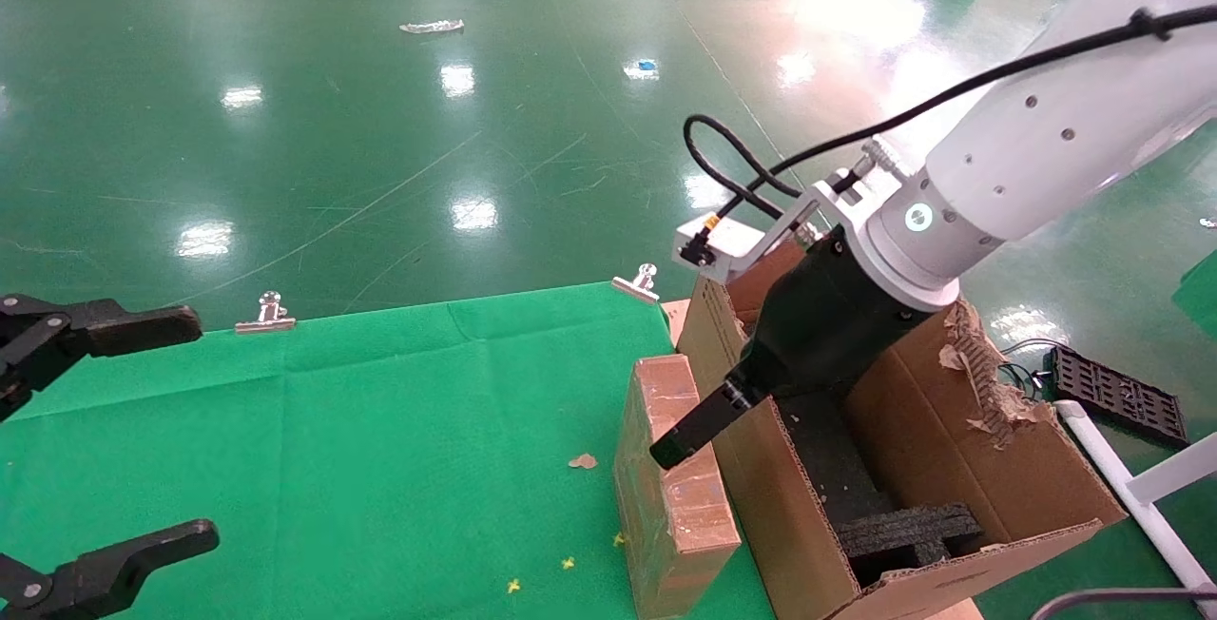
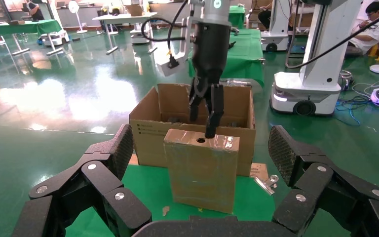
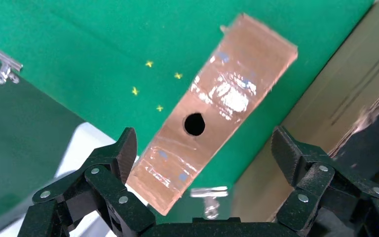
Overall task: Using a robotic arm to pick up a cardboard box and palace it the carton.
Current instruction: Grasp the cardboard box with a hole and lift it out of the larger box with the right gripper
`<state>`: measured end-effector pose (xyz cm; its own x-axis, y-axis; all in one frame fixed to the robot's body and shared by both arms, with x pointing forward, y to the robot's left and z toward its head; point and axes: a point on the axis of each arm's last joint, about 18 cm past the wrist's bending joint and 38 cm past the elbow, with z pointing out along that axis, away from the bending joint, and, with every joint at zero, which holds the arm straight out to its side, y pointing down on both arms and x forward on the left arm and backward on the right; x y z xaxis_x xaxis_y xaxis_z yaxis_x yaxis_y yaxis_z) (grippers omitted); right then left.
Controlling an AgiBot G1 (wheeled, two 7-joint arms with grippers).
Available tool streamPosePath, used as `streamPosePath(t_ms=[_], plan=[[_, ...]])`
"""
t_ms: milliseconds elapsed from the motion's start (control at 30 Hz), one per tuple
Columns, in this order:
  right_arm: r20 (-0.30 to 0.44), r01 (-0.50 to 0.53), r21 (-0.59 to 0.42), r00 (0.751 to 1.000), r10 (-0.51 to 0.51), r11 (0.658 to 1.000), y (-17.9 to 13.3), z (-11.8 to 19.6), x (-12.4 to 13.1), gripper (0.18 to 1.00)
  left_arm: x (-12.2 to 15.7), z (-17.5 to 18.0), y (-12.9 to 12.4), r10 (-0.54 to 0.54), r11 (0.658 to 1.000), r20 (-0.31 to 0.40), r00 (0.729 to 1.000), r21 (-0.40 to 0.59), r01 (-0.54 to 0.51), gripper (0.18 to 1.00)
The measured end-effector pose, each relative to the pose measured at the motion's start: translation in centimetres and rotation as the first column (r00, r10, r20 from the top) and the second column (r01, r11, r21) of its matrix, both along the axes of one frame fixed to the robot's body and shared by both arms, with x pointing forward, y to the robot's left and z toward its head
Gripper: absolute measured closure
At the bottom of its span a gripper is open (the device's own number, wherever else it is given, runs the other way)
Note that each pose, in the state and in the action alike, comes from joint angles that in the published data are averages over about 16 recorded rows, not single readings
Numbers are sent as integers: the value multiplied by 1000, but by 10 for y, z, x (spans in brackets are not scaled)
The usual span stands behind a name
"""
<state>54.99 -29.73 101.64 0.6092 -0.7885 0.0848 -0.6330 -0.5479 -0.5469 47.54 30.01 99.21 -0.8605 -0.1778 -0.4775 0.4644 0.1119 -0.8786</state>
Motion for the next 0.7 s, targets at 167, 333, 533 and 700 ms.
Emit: streamPosePath(t_ms=[167,333,533,700], plan=[[-47,54,50,998,-52,997,-1,-11,5,178,0,0,0,0,1000,0,1000,0,0,184],[-69,74,55,995,-70,996,0,-22,11,178,0,0,0,0,1000,0,1000,0,0,184],[-76,80,33,994,-77,996,3,-31,16,180,0,0,0,0,1000,0,1000,0,0,184],[-76,81,7,994,-80,997,3,-36,18,186,0,0,0,0,1000,0,1000,0,0,184]])
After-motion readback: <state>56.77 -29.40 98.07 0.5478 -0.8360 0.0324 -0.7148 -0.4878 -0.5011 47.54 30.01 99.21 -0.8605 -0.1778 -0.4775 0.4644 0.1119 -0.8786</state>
